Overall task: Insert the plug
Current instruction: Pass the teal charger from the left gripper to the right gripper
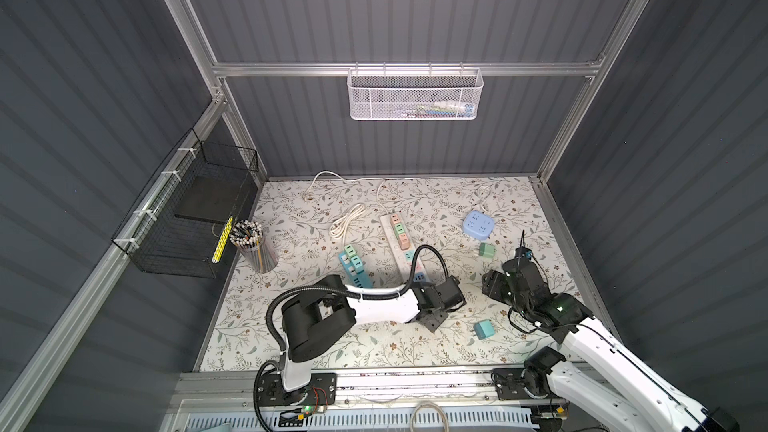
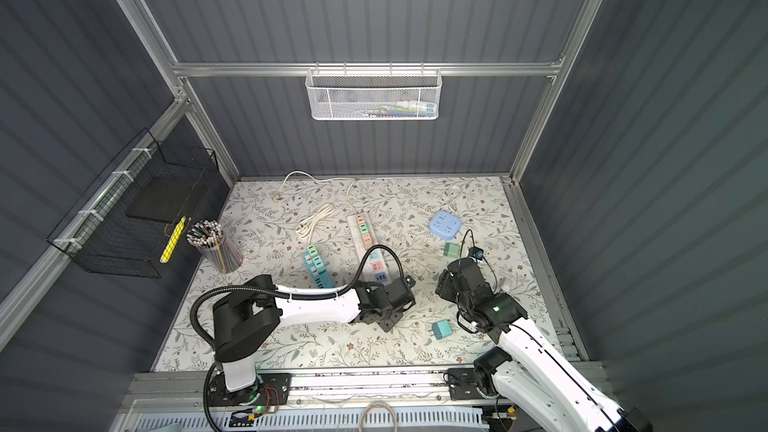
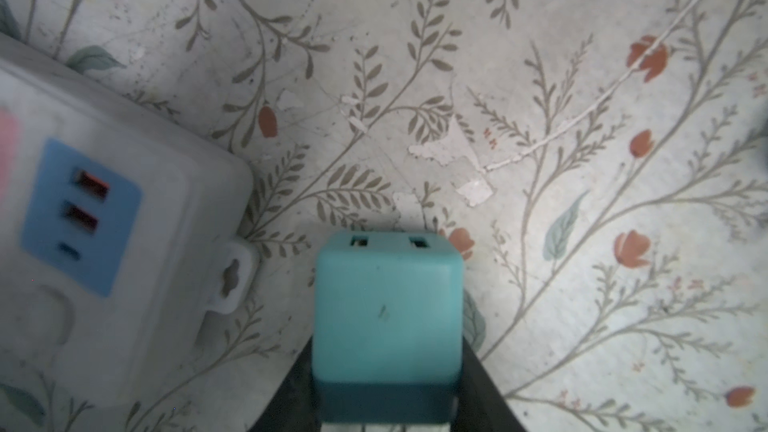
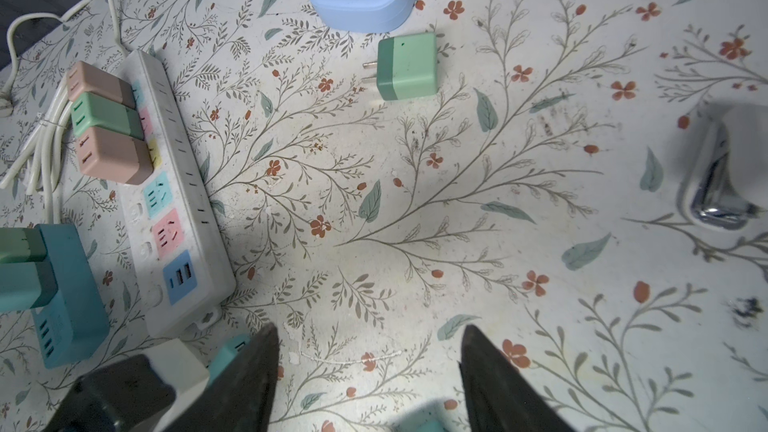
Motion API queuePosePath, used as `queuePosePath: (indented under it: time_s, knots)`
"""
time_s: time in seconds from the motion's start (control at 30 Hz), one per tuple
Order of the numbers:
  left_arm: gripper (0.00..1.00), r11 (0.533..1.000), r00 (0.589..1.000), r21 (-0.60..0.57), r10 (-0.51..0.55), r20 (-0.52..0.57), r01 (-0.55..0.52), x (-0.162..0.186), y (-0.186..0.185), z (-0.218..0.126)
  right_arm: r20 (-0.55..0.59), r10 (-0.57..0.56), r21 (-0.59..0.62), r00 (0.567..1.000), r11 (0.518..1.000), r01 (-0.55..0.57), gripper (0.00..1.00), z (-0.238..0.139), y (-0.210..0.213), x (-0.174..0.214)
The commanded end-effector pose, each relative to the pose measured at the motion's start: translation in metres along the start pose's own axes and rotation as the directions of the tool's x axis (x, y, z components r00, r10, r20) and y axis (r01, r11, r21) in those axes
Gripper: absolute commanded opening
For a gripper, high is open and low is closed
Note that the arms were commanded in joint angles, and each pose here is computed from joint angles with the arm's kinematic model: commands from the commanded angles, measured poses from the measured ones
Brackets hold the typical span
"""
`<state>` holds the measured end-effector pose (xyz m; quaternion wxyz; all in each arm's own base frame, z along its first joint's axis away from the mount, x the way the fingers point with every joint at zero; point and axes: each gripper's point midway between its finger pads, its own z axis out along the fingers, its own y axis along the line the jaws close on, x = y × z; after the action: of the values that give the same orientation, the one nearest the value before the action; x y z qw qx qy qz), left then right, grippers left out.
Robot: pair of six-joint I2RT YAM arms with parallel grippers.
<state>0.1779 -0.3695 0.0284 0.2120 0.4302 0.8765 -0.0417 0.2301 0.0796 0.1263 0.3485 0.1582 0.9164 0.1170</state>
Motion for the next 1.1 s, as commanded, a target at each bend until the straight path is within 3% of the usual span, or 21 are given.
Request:
queuePosePath:
  time_s: [0.0, 0.13, 0.27, 0.47, 0.53, 0.83, 1.07]
  knots:
    - [0.31, 1.000, 0.979, -0.003, 0.010, 0.201, -0.009, -0.029, 0.007, -0.035, -0.009, -0.046, -0.036, 0.999, 0.998, 0.046, 0.70, -0.004, 0.007, -0.002]
    - [0.30, 1.000, 0.914, 0.014, -0.016, 0.406, 0.011, -0.044, 0.017, -0.072, -0.060, -0.095, -0.117, 0.994, 0.989, 0.088, 0.68, -0.006, 0.028, 0.000]
    - [0.29, 0.999, 0.810, 0.029, -0.054, 0.584, 0.045, -0.046, 0.030, -0.101, -0.095, -0.157, -0.315, 0.983, 0.942, 0.120, 0.65, -0.016, 0.071, 0.001]
    - [0.28, 0.986, 0.575, 0.058, -0.137, 0.806, 0.153, -0.027, 0.061, -0.141, -0.029, -0.225, -0.546, 0.974, 0.820, 0.173, 0.63, -0.045, 0.127, -0.011]
    - [0.29, 0.980, 0.526, 0.067, -0.159, 0.835, 0.189, -0.019, 0.070, -0.148, -0.012, -0.251, -0.588, 0.968, 0.784, 0.196, 0.62, -0.052, 0.144, -0.012]
    - [0.28, 0.981, 0.521, 0.041, -0.135, 0.843, 0.188, -0.008, 0.078, -0.159, 0.030, -0.427, -0.708, 0.904, 0.629, 0.321, 0.61, -0.063, 0.219, 0.016]
    - [0.27, 0.981, 0.545, 0.028, -0.130, 0.828, 0.192, -0.006, 0.080, -0.155, 0.010, -0.476, -0.756, 0.880, 0.572, 0.318, 0.60, -0.060, 0.242, 0.034]
